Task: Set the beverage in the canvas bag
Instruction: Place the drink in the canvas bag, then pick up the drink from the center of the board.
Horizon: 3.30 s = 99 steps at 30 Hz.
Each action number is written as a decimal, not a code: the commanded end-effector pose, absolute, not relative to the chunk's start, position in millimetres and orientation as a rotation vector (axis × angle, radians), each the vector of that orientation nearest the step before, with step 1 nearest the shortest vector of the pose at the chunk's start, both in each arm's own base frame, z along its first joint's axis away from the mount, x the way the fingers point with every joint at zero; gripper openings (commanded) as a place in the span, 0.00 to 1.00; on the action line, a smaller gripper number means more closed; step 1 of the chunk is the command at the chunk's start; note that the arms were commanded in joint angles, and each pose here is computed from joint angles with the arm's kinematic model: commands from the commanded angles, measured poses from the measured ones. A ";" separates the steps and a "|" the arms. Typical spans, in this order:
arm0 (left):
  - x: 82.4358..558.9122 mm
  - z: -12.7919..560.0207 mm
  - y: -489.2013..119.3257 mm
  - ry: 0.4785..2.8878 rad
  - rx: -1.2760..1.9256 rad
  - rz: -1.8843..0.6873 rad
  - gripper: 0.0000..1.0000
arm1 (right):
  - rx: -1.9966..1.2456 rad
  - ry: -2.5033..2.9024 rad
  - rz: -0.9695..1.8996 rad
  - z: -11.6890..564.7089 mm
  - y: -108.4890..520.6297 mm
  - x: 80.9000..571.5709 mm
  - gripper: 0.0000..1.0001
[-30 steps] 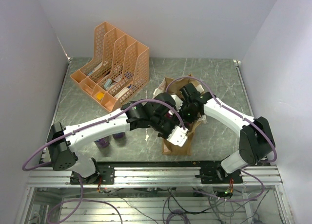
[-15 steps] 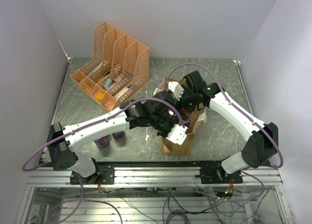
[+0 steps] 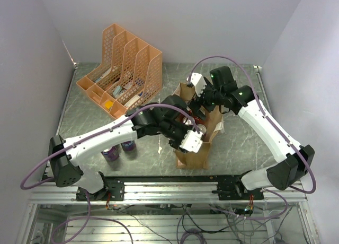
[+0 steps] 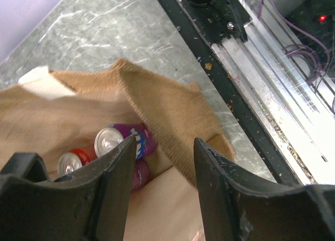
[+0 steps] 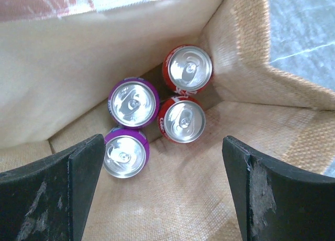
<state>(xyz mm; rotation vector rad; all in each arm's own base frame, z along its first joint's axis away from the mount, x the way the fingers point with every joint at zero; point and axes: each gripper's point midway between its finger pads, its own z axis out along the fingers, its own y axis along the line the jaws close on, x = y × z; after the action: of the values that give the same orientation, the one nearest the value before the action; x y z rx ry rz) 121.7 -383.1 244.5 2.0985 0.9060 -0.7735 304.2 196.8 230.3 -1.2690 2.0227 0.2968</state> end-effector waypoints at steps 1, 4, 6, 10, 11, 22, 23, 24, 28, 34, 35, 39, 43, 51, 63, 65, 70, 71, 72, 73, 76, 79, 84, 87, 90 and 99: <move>140.0 297.0 -373.8 0.922 1.927 -0.735 0.62 | -1.139 1.970 0.290 263.6 200.1 320.5 0.93; 156.1 325.9 -361.5 0.980 1.794 -0.759 0.72 | -1.075 1.968 0.295 276.1 203.2 328.1 0.93; 166.0 342.8 -350.5 1.031 1.710 -0.771 0.80 | -1.043 1.956 0.289 283.5 204.9 335.0 0.93; 198.0 366.8 -314.4 1.170 1.544 -0.690 0.85 | -0.980 1.944 0.281 295.5 210.3 350.6 0.93; 209.6 368.9 -302.5 1.231 1.488 -0.647 0.85 | -0.959 1.944 0.280 298.9 212.2 356.0 0.93; 250.7 285.7 -163.5 1.818 1.147 -0.269 0.92 | -0.883 1.843 0.301 344.0 229.9 385.5 0.94; 248.1 270.9 -155.9 1.873 1.160 -0.249 0.92 | -0.877 1.840 0.303 346.3 230.5 387.1 0.94; 244.8 256.5 -149.4 1.926 1.176 -0.237 0.93 | -0.876 1.834 0.306 349.1 231.7 388.4 0.94; 231.2 209.6 -127.5 2.087 1.226 -0.222 0.94 | -0.938 1.789 0.353 356.9 241.1 383.6 0.94; 224.9 158.1 -93.9 2.282 1.261 -0.188 0.95 | -0.981 1.793 0.386 346.7 244.9 377.1 0.96; 226.6 155.1 -90.1 2.291 1.259 -0.179 0.95 | -0.985 1.793 0.387 345.7 244.5 375.8 0.97; 232.7 149.5 -87.3 2.287 1.275 -0.166 0.95 | -0.989 1.798 0.375 341.9 241.5 373.5 0.98; 230.1 140.2 -94.1 2.312 1.348 -0.243 0.96 | -0.981 1.805 0.359 338.3 239.7 376.1 0.99; 242.6 125.8 -101.7 2.327 1.389 -0.283 0.96 | -0.967 1.789 0.348 343.7 241.8 384.1 1.00; 235.3 98.7 -116.4 2.393 1.387 -0.440 0.77 | -0.959 1.797 0.293 340.1 235.6 389.9 1.00; 233.1 98.2 -117.8 2.392 1.377 -0.455 0.72 | -0.958 1.797 0.291 339.5 235.0 389.9 1.00; 226.7 101.2 -123.6 2.366 1.371 -0.499 0.50 | -0.965 1.800 0.284 336.3 234.8 390.2 1.00; 226.3 104.0 -125.1 2.351 1.375 -0.504 0.43 | -0.965 1.801 0.281 335.9 234.1 390.4 1.00; 226.8 107.3 -126.5 2.336 1.376 -0.503 0.37 | -0.967 1.798 0.278 336.4 234.0 390.1 1.00; 229.2 112.3 -127.4 2.316 1.371 -0.493 0.31 | -0.966 1.799 0.273 336.1 233.2 390.5 1.00; 239.4 134.5 -131.4 2.248 1.349 -0.465 0.14 | -0.971 1.791 0.259 338.1 231.5 391.1 1.00; 244.2 157.4 -138.5 2.193 1.336 -0.486 0.07 | -0.982 1.780 0.245 339.9 231.5 392.9 1.00; 255.4 209.0 -145.5 2.085 1.318 -0.466 0.07 | -0.981 1.754 0.193 350.1 229.3 403.4 1.00; 266.3 244.1 -147.0 2.022 1.297 -0.423 0.07 | -1.011 1.734 0.195 354.9 230.8 401.8 1.00; 275.1 282.4 -152.9 1.945 1.271 -0.413 0.07 | -1.031 1.730 0.234 356.0 228.5 393.0 1.00; 284.8 390.8 -205.9 1.728 1.171 -0.545 0.07 | -0.922 1.817 0.337 354.3 181.3 388.8 0.96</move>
<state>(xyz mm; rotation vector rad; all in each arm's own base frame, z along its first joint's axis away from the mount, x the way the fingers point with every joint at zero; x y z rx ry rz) 291.6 -170.1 345.3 1.1947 1.8513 -0.4165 399.8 196.8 340.3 -0.9598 1.8216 0.2672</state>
